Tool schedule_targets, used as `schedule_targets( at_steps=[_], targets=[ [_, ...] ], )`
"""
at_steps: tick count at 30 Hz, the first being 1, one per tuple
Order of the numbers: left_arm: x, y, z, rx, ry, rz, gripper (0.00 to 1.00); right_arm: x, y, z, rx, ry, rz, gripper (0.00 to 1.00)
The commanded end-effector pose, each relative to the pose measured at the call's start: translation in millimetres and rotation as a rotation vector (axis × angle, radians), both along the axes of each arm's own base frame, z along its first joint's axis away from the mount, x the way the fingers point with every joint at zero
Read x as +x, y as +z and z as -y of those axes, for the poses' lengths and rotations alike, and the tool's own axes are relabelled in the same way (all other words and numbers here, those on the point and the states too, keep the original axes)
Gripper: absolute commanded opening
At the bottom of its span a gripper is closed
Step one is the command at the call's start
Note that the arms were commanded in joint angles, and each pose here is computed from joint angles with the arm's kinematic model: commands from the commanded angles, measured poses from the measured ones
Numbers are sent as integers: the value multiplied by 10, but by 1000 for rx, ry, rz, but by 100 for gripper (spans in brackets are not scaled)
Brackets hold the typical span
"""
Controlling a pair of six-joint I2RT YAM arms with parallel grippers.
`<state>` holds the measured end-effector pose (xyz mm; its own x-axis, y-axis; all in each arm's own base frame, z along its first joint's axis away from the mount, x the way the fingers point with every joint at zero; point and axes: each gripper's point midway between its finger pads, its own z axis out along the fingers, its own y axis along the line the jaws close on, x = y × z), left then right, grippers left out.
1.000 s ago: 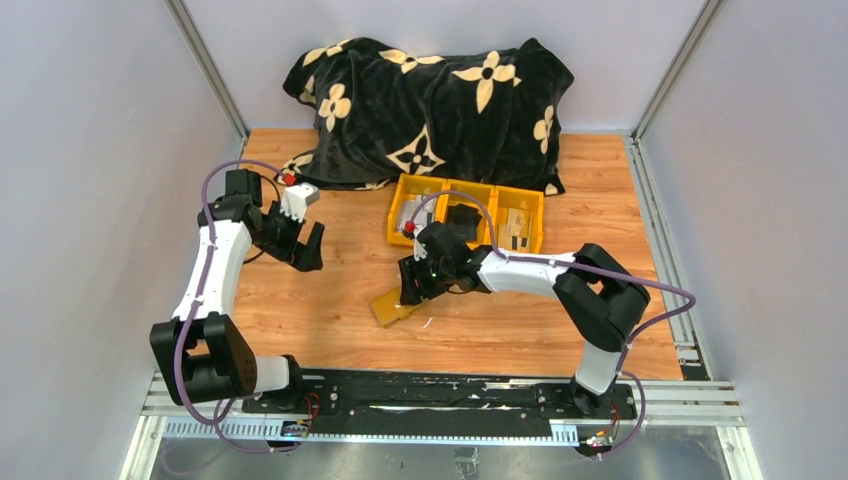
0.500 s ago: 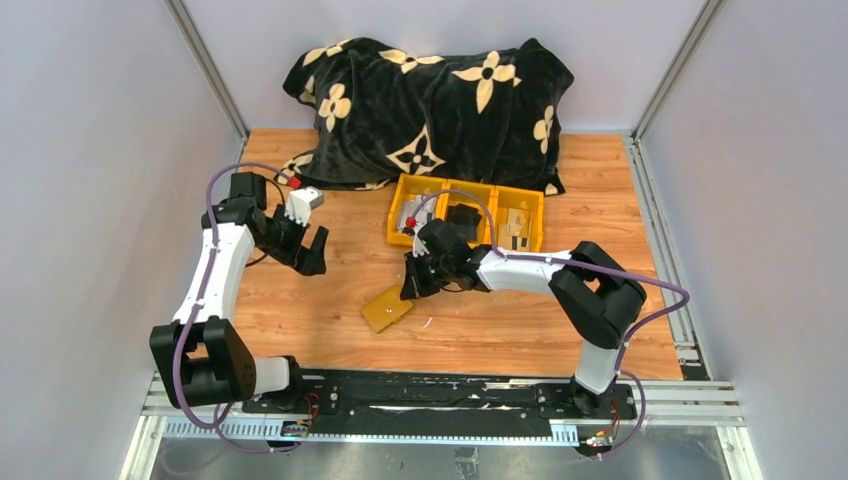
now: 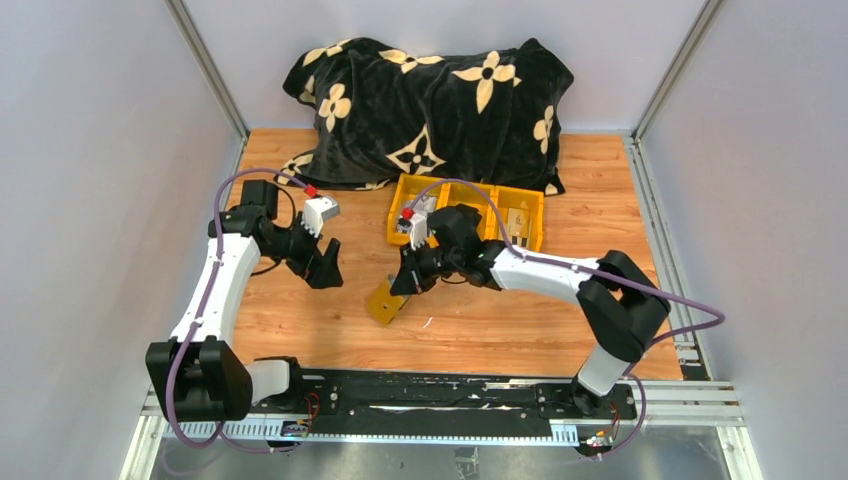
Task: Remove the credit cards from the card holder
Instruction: Pick up the card holder from the center of the board.
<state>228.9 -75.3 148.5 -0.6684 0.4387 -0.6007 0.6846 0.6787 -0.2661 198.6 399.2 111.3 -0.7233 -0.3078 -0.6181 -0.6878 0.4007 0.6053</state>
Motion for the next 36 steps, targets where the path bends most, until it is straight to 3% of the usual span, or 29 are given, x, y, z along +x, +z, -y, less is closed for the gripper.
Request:
schedule_targets(
  at_steps=[1,11,25,30,36],
  targets=[
    [-107,288,298,-165,-111,44,100,-13,731,-77,180,139,127,0],
    [-364,521,677,-370,-257,85,100,-216,1408,-66,299,276,199,0],
    [-669,745,976,-403,-400,105,98,-447,1992,81,395,400,335,0],
    [-710,869,1009,-439,-404,111,89,-436,2035,161,368,390,369,0],
    [-782,939,1049,-476,-433,119,63,-373,2195,289,381,356,409,0]
  ],
)
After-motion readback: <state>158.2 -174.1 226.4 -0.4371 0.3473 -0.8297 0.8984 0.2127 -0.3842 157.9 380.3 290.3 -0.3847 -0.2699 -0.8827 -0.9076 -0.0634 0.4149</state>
